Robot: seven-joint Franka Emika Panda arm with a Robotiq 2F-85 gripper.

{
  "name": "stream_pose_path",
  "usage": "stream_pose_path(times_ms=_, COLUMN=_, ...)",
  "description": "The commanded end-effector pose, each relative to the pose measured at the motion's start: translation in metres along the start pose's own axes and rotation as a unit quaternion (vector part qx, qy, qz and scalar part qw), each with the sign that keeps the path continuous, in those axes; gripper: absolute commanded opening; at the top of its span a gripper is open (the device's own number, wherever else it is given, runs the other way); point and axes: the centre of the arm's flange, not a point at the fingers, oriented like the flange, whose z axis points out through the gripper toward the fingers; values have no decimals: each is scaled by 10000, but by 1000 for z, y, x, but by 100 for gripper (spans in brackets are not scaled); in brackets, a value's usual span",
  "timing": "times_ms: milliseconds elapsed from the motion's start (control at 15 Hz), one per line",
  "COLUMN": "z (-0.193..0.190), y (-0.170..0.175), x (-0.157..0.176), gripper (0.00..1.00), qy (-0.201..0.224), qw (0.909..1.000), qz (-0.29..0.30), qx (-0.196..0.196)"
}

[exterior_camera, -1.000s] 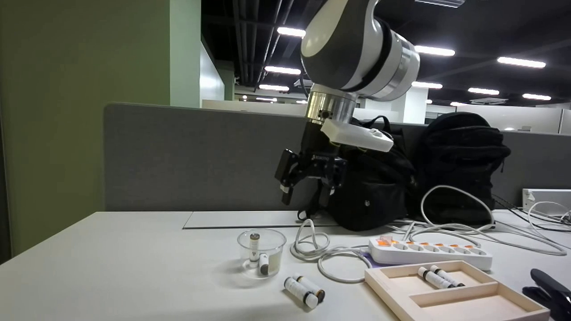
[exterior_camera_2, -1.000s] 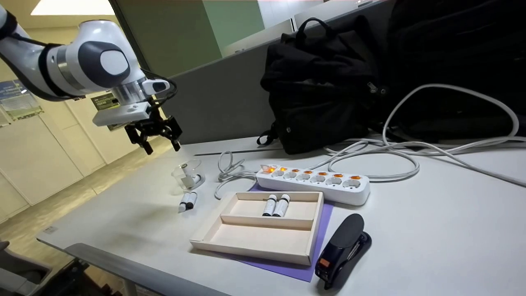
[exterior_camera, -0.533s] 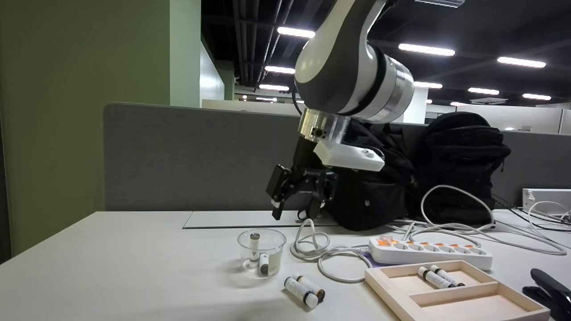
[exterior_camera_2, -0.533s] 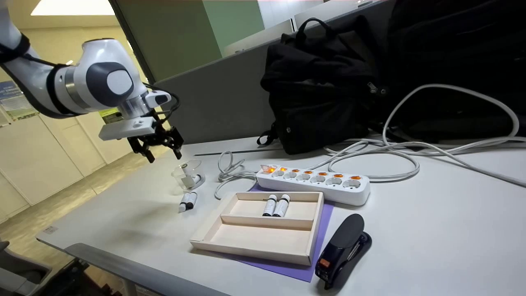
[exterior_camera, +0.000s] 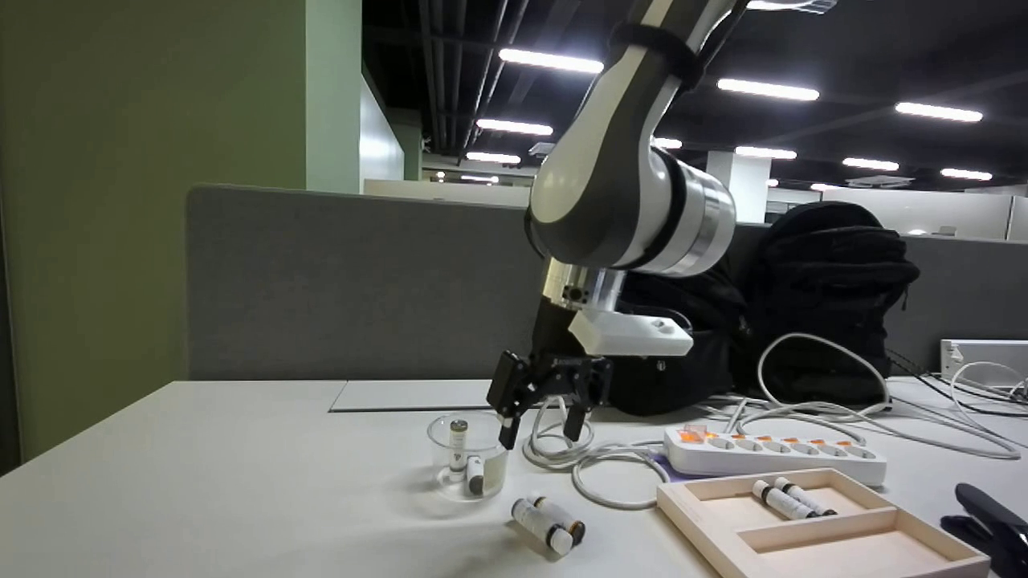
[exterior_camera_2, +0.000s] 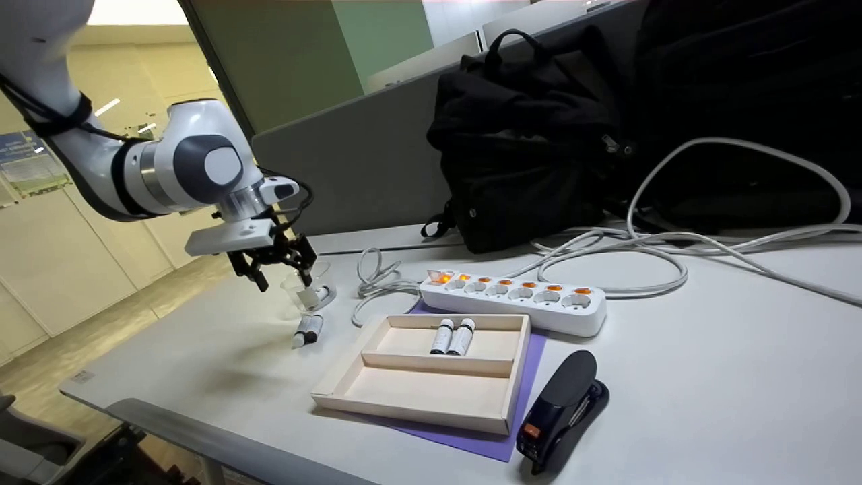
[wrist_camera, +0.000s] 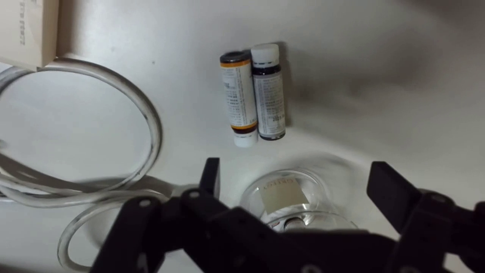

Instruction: Pick the two bottles on the table and put them in the bowl

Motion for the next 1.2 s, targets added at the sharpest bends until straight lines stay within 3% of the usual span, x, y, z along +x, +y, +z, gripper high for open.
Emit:
stream_pose_path(times_ms=0, z=24, y=-1, x=10, gripper=100, qy=-50, qw=10000, qz=-69, qx=-13)
stream_pose_path(times_ms=933, z=89, y=5, x=5, gripper=100, qy=-600, qw=9982, qz=-96, qx=-16)
stream_pose_path(times_ms=1000, z=92, y=6, x=5, gripper=83, qy=-627, qw=9980, qz=-97, qx=-37)
stream_pose_path(times_ms=1133, z=94, y=7, x=5, gripper=67, qy=-672, qw=9977, qz=-70, qx=-64)
